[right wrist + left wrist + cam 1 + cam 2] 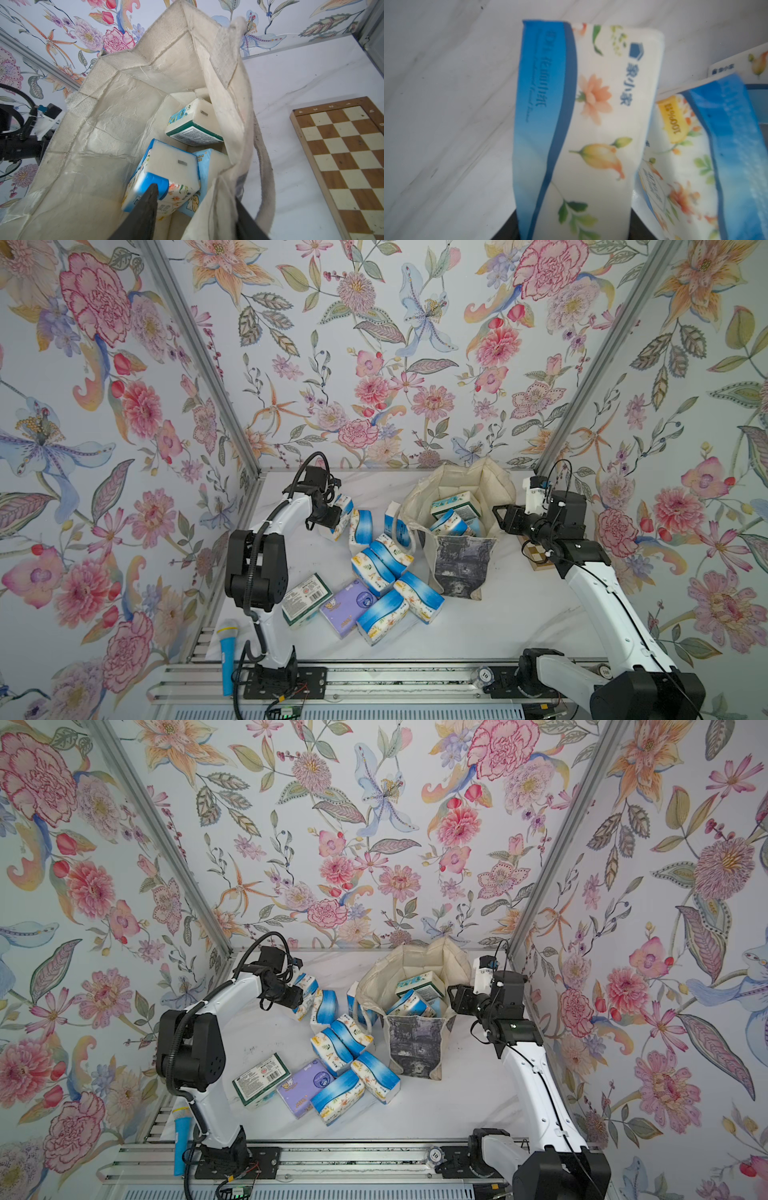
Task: Put tissues into the canvas bag
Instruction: Pick up the pack of facial tissues from the center of the board, then place the pack of facial tissues in the canvas bag.
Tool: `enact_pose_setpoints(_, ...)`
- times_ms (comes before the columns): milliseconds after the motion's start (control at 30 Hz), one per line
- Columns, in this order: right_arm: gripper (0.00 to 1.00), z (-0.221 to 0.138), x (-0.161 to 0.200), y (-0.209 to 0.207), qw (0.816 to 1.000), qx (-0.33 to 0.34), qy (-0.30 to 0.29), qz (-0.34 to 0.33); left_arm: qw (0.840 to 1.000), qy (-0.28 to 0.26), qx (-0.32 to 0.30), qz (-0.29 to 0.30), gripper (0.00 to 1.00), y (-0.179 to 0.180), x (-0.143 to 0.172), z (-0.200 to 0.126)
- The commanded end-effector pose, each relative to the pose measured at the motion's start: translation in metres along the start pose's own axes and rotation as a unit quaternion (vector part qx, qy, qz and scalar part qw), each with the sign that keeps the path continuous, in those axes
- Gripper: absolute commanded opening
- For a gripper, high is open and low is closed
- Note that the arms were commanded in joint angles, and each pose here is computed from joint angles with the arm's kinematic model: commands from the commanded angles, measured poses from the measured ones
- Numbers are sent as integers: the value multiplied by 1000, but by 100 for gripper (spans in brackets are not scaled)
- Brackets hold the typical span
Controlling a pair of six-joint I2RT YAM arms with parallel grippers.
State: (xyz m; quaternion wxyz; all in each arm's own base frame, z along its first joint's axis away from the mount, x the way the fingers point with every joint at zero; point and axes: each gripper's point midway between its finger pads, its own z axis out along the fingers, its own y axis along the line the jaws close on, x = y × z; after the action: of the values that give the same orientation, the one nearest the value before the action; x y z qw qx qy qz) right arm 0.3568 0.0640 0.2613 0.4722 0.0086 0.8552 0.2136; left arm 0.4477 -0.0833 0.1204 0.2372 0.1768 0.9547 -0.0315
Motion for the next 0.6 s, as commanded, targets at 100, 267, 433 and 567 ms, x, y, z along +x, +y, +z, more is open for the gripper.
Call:
enact_pose_setpoints(100,50,0,5,1,1000,-2,2,1,982,-185,-32,3,52,-37,-81,-149)
enact_pose_setpoints(267,50,3,6,-1,1000,2,6,2,946,-308,63,77,55,-143,-133,-241)
enact_pose_setpoints(433,50,-2,4,0,1000,6,2,-1,894,-368,208,147,58,-251,-155,-281)
enact_pose_setpoints(567,50,-8,0,1,1000,10,-4,-8,896,-319,236,197,57,-313,-157,-250)
